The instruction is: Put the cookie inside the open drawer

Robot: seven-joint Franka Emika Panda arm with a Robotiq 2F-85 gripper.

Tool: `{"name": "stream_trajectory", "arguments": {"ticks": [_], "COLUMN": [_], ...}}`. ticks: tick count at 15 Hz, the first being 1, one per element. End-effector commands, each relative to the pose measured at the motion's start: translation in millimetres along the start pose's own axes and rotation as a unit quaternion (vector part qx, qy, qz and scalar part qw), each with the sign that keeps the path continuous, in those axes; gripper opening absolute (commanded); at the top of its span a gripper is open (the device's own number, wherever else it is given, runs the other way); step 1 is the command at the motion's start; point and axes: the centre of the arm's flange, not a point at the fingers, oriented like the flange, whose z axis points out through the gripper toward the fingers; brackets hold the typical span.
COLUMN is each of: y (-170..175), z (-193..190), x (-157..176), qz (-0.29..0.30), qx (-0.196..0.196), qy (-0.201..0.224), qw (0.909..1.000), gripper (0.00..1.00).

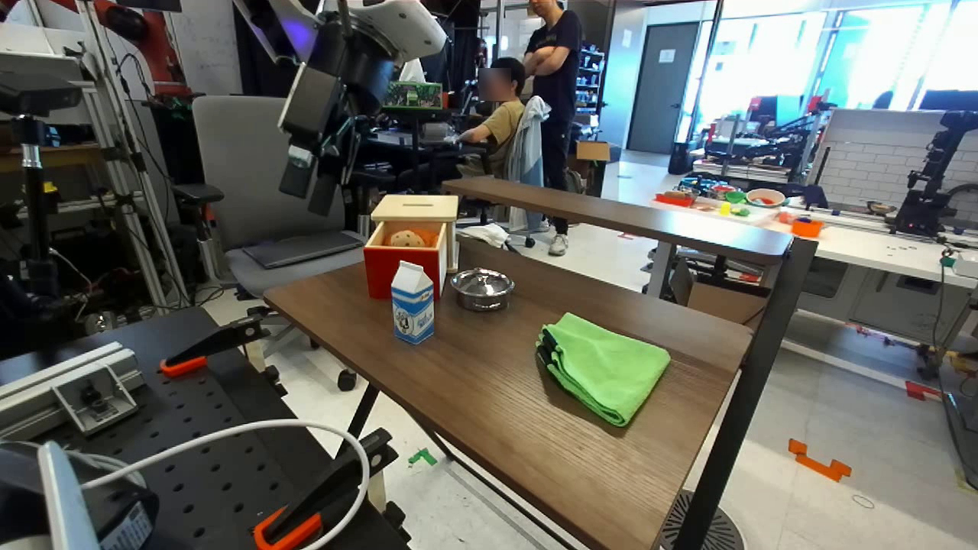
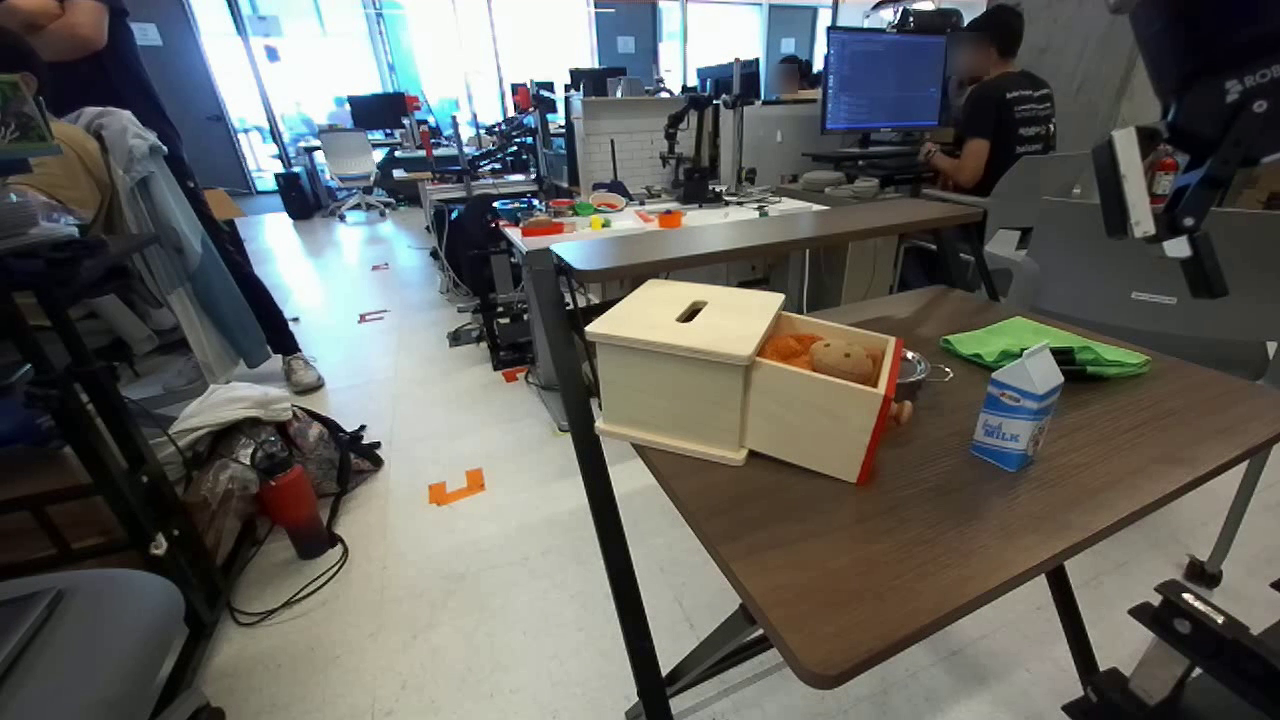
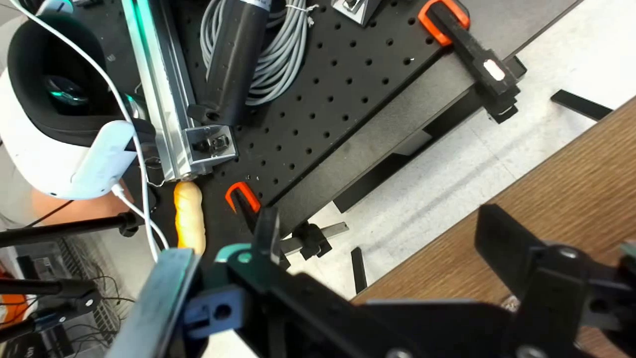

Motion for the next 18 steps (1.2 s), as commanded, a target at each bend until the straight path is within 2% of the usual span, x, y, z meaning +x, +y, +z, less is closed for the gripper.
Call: {"name": "stream_trajectory", "arguments": {"ticks": [1, 6, 7, 9, 10, 13, 18], "y": [0, 0, -4, -9, -10, -10, -4], "z": [0, 0, -3, -7, -8, -12, -10], "x": [0, -2, -4, -3, -2, -4, -7], "qz": [0.000, -0.008, 0.005, 0.035, 0.024, -0.061, -0.154], "qx": [0.000, -0.001, -0.010, 0.001, 0.005, 0.009, -0.022], "qy": [0.000, 0.006, 0.013, 0.014, 0.025, 0.081, 0.161], "qw": [1.0000, 0.9999, 0.9999, 0.9993, 0.9994, 0.9948, 0.9747], "gripper": [1.00, 1.00, 1.00, 1.00, 1.00, 1.00, 1.00]}}
